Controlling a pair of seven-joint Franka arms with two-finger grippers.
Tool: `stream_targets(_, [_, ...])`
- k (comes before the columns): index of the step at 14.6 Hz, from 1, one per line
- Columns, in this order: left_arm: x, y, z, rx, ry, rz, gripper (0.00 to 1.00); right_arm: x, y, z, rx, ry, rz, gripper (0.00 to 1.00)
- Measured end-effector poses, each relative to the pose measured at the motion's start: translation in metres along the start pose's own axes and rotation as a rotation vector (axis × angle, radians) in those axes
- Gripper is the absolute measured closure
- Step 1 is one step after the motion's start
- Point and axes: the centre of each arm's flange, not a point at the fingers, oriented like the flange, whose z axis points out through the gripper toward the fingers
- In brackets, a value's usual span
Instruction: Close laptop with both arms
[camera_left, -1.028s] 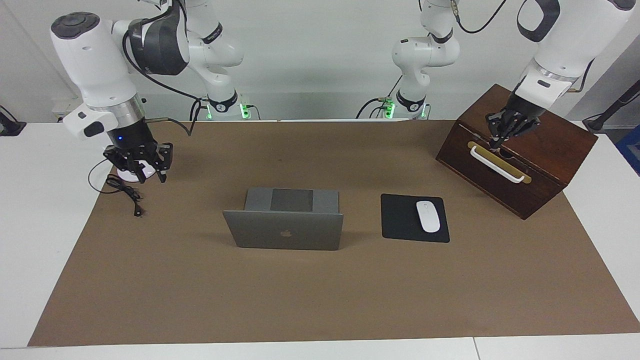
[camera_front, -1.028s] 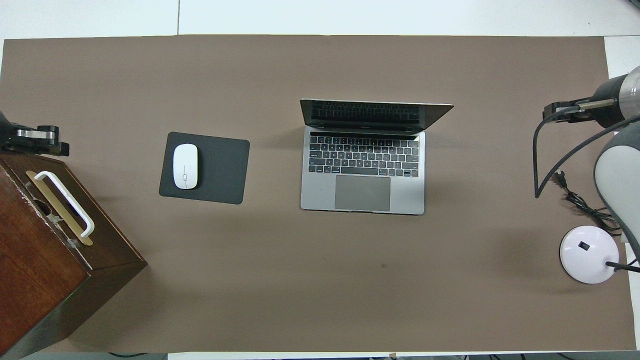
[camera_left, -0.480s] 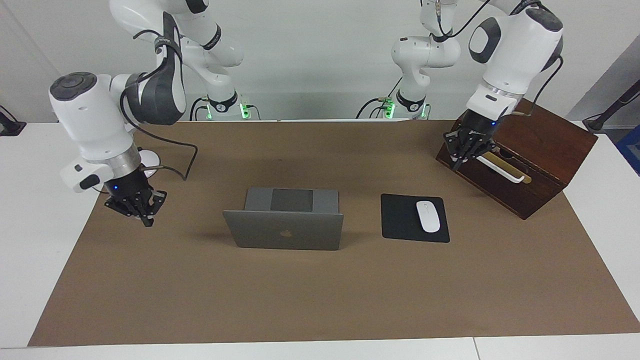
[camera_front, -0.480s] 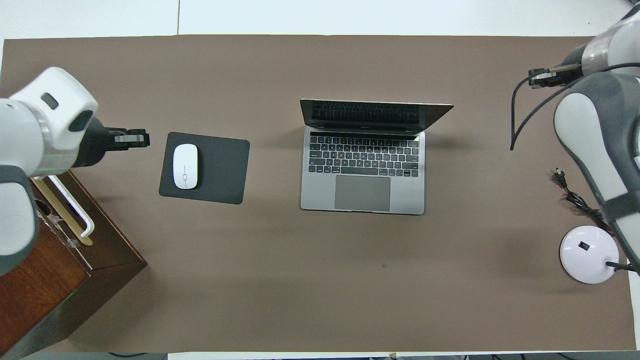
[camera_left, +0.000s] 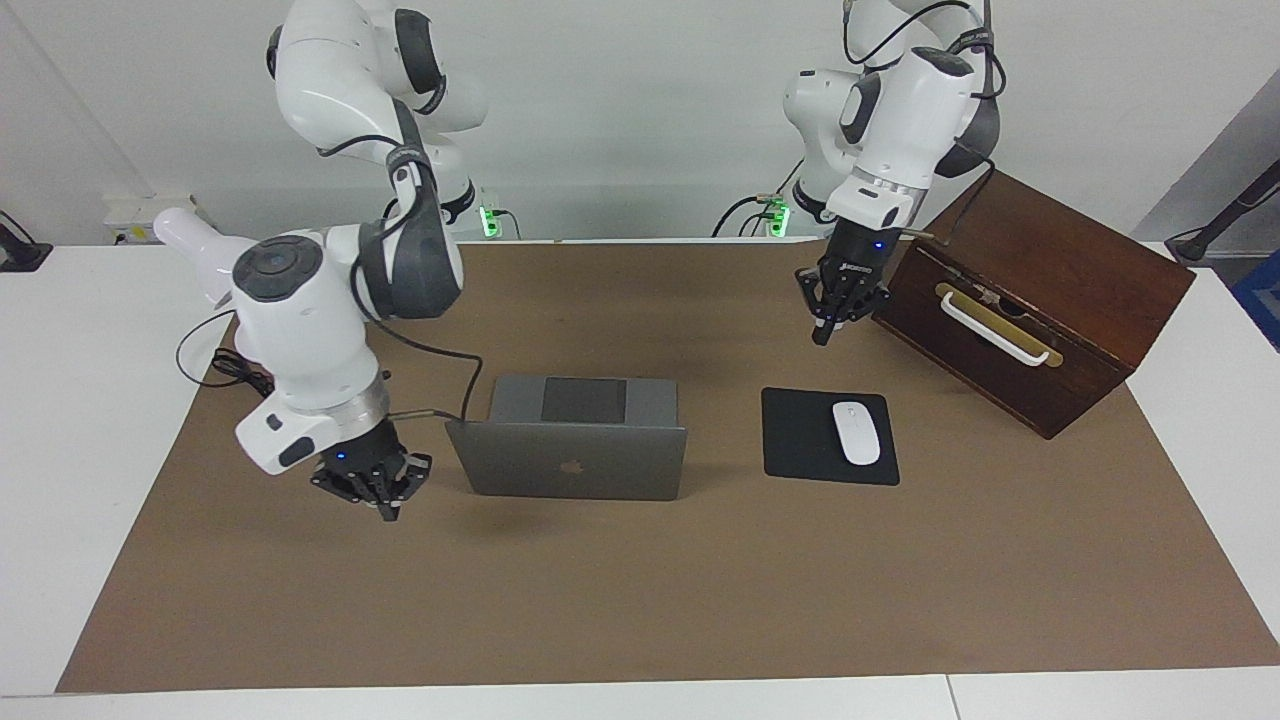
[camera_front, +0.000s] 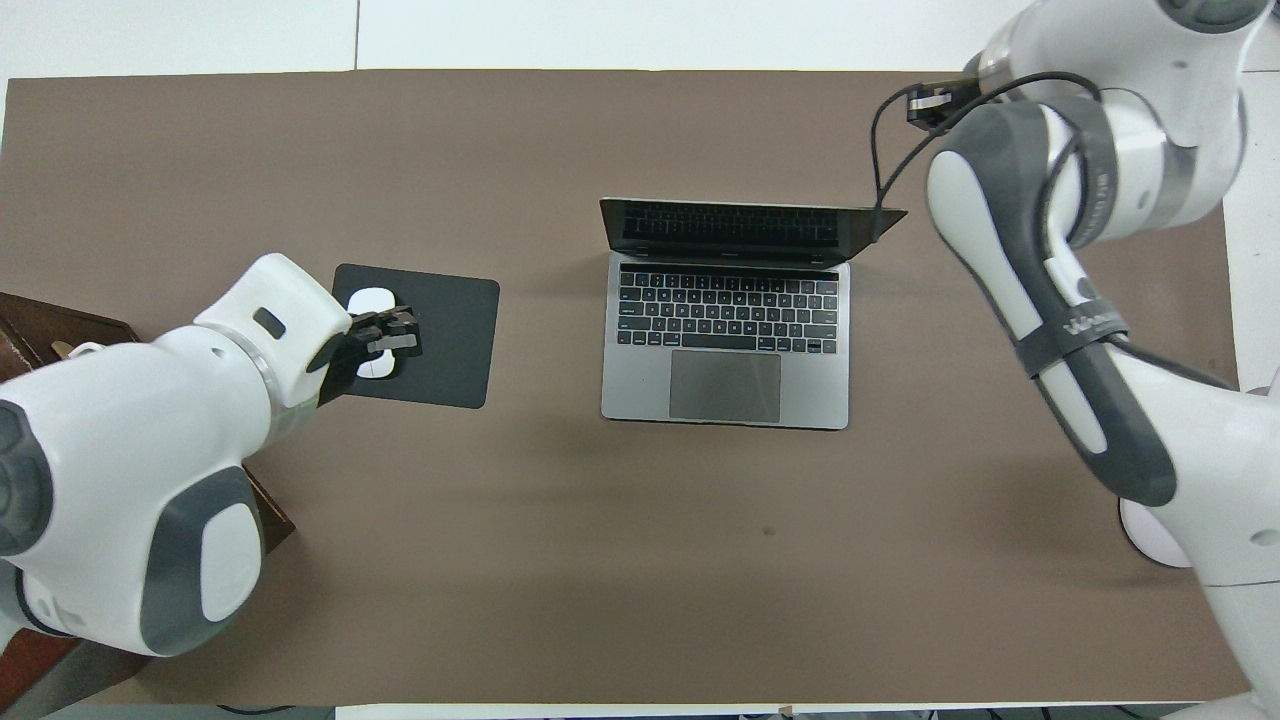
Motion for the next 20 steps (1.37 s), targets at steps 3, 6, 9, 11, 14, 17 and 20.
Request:
stream_targets(3, [-0.026, 0.023, 0.018, -0.029, 0.041, 0.031, 0.99, -0.011, -0.060, -0.008, -0.026, 0.014, 0.060, 0.99])
stream_targets(6, [-0.062, 0.040, 0.042, -0.060, 0.091, 0.054, 0.99, -0.019, -0.084, -0.007, -0.025, 0.010, 0.120, 0.99])
stream_targets(9, [-0.092, 0.053, 0.069, -0.082, 0.121, 0.079, 0.99, -0.025, -0.097, -0.001, -0.026, -0.002, 0.158, 0.99])
stream_targets(11, [-0.110, 0.062, 0.089, -0.098, 0.142, 0.099, 0.99, -0.032, -0.113, 0.000, -0.026, -0.004, 0.166, 0.99])
stream_targets(14, [-0.128, 0.077, 0.111, -0.120, 0.159, 0.115, 0.99, -0.039, -0.136, -0.004, -0.043, 0.013, 0.137, 0.99])
stream_targets(17, [-0.137, 0.085, 0.124, -0.132, 0.175, 0.134, 0.99, -0.045, -0.153, -0.010, -0.039, 0.022, 0.111, 0.99])
stream_targets(20, [-0.146, 0.091, 0.136, -0.141, 0.189, 0.157, 0.99, -0.050, -0.166, -0.015, -0.029, 0.032, 0.083, 0.99])
